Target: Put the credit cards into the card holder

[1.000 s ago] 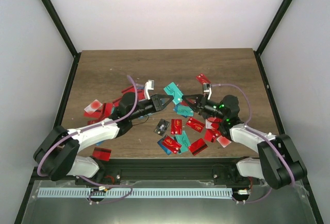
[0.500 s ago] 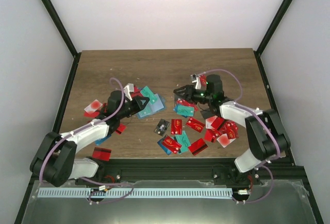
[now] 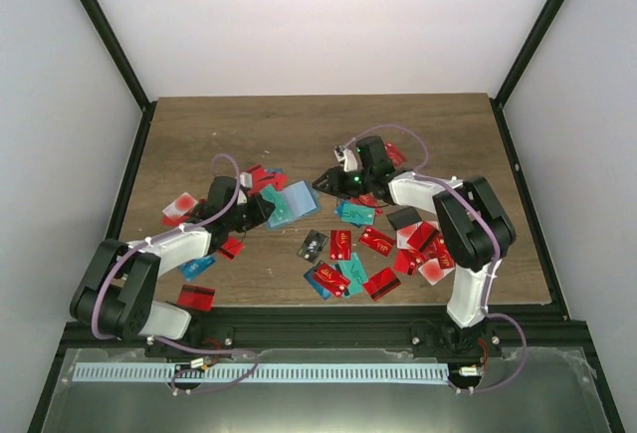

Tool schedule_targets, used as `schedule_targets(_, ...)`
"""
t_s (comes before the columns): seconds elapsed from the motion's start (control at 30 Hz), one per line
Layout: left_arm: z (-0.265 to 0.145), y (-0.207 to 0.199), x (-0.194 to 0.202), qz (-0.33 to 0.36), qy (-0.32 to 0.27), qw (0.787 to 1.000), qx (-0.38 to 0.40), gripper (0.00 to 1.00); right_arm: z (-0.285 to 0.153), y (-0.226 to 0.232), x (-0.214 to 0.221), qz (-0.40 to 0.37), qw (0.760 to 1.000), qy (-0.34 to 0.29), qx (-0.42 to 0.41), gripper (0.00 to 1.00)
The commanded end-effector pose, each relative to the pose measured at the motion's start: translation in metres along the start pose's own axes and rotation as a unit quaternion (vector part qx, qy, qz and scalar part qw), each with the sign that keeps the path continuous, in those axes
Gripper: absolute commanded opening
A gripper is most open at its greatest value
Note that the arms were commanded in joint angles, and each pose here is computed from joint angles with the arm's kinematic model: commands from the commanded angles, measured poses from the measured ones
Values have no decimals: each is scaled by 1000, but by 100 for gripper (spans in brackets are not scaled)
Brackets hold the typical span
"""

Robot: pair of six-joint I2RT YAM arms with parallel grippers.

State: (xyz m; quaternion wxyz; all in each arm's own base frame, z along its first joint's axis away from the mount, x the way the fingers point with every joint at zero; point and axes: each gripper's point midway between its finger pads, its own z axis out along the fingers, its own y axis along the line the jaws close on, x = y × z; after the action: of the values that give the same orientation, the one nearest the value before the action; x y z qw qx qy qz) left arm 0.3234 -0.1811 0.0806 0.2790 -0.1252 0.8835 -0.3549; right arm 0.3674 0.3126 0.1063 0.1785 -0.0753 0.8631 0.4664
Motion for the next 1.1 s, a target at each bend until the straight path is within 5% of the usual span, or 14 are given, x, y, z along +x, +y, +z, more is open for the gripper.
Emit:
schedule_targets(0.0, 3, 3, -5, 14, -3, 1000, -8, 4, 13, 3, -3, -22, 1000, 12, 9, 32)
schedule_targets(1.07, 32, -3, -4, -5, 22, 999, 28, 4, 58, -36, 8, -21, 998, 51, 34, 26)
